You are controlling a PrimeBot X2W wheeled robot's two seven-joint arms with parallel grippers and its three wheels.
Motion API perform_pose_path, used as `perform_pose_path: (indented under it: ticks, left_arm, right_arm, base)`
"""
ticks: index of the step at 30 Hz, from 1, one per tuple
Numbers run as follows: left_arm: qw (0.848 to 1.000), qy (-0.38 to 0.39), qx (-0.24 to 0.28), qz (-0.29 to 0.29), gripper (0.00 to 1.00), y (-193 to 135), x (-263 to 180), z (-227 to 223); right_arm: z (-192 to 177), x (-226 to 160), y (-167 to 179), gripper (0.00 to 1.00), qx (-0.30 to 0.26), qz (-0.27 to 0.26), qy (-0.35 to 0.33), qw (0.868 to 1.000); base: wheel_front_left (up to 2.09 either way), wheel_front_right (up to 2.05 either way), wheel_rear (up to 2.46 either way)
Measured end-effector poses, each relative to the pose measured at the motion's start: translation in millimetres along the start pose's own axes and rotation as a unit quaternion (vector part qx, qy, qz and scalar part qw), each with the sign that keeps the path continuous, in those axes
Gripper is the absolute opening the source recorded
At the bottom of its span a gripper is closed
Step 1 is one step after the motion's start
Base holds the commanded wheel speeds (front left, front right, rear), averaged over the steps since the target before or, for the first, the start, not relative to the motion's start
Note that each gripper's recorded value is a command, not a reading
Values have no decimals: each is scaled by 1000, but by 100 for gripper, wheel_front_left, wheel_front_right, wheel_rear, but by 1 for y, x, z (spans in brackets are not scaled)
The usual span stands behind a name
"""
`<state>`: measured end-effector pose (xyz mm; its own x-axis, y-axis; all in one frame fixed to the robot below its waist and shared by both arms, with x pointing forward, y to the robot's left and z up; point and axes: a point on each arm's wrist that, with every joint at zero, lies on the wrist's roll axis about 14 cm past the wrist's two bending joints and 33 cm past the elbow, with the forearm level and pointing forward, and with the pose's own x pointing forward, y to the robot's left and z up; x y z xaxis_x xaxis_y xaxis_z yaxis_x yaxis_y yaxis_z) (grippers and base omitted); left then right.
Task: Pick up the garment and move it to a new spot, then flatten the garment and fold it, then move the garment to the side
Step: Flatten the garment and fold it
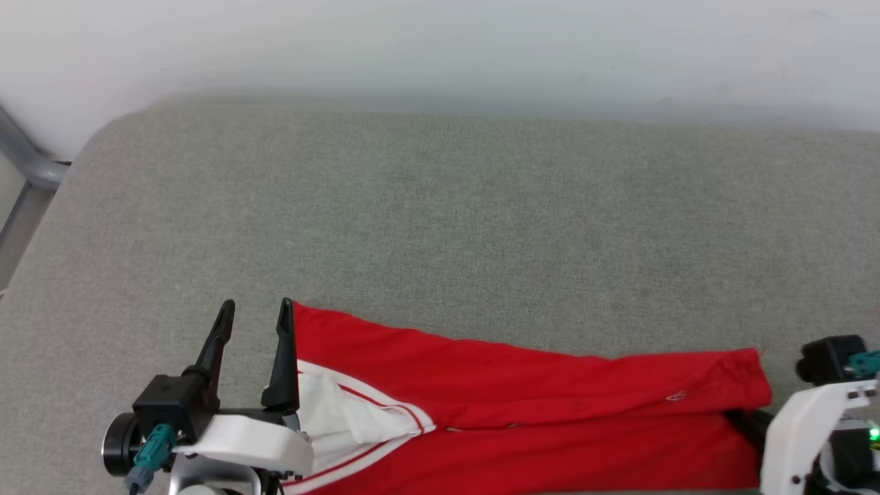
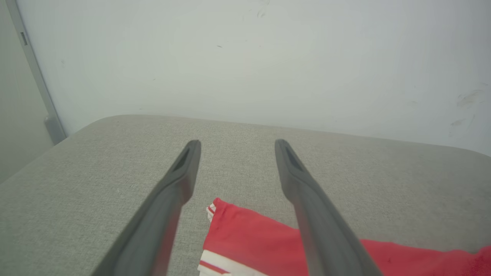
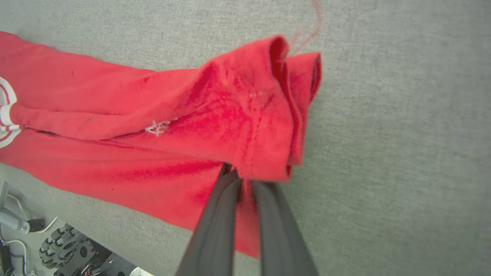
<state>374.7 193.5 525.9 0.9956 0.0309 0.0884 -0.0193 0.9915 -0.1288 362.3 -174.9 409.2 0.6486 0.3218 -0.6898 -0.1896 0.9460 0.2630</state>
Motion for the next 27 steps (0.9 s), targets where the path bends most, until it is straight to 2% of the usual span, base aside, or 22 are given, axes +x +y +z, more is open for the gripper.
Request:
perform_pose_path:
  ticks: [5, 6, 10, 14, 17, 21, 25, 27]
  left_arm:
    - [1000, -6, 0, -1, 100, 0, -5, 5]
    - [1000, -6, 1, -1, 100, 0, -8, 5]
    - [1000, -7, 3, -1, 100, 0, -11, 6]
    - [1000, -3, 4, -3, 100, -1, -13, 4]
    - [1000, -3, 3, -5, 100, -2, -13, 5]
    - [1000, -4, 2, -6, 100, -3, -15, 6]
    - [1000, -6, 0, -5, 100, -2, -17, 7]
    - [1000, -5, 0, -5, 100, -2, -19, 8]
  right_arm:
    - [9, -22, -29, 0, 8, -41, -21, 999]
    - [7, -32, -46, 0, 20, -64, -23, 997]
    - [3, -52, -76, 0, 53, -104, -31, 993]
    - [2, -62, -87, 0, 84, -118, -39, 989]
    - [2, -60, -75, 0, 128, -88, -52, 986]
    - [4, -53, -41, 0, 197, -10, -58, 979]
    - [5, -47, 3, 0, 256, 82, -58, 961]
    - [5, -46, 21, 0, 288, 125, -60, 948]
  base:
    - [0, 0, 0]
    - [0, 0, 0]
    - [0, 0, 0]
    - [0, 0, 0]
    - [0, 0, 0]
    - [0, 0, 0]
    - [0, 0, 0]
    - [0, 0, 0]
